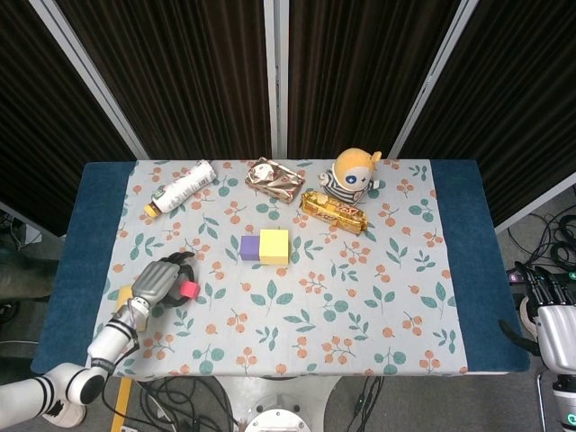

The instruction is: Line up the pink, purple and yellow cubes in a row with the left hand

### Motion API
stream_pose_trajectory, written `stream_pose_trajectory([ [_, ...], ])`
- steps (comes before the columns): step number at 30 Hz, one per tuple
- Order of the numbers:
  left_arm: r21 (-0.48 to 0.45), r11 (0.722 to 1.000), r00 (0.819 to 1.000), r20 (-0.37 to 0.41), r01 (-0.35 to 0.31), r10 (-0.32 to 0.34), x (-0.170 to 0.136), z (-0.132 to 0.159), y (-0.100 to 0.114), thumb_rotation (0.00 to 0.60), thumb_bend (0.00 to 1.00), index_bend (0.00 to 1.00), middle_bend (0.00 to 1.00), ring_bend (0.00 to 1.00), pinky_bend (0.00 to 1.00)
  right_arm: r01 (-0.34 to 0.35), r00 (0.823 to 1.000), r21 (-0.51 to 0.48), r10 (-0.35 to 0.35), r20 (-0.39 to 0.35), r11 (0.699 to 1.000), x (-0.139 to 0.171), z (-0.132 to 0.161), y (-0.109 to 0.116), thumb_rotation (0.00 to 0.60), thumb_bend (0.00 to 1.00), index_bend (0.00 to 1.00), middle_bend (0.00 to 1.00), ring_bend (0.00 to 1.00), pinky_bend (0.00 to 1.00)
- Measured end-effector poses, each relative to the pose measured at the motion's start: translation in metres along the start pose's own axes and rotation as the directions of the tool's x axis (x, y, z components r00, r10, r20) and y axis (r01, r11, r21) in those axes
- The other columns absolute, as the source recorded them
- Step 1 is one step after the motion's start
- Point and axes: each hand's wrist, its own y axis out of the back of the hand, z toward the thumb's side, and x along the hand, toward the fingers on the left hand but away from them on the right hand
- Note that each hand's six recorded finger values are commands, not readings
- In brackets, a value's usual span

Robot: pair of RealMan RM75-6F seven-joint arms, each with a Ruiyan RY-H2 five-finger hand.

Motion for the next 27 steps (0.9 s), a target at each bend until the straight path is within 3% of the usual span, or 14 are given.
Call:
stream_pose_trajectory([
  [6, -0.053, 0.997, 0.998, -0.024, -0.063, 0.062, 0.011, 0.001, 0.021, 0.600, 0.34, 0.55, 0.23, 0.15, 0.26, 0.001, 1.000, 0.004, -0.001, -0.007, 1.000, -0.002, 0.002, 0.000, 0.600, 0.09, 0.01, 0.16, 0.11, 0.23],
  [12, -0.055, 0.996, 0.997, -0.023, -0.077, 0.076, 0.039, 0.011, 0.042, 0.600, 0.34, 0.55, 0.23, 0.15, 0.26, 0.003, 1.000, 0.008, -0.003, -0.011, 1.000, -0.002, 0.004, 0.001, 0.600, 0.09, 0.01, 0.16, 0.11, 0.23],
  [27, -0.062, 0.997, 0.995, -0.094, -0.042, 0.036, 0.099, 0.033, 0.049, 0.600, 0.34, 0.55, 0.23, 0.15, 0.26, -0.002, 1.000, 0.018, 0.002, 0.006, 1.000, -0.002, 0.002, 0.003, 0.600, 0.09, 0.01, 0.16, 0.11, 0.23],
])
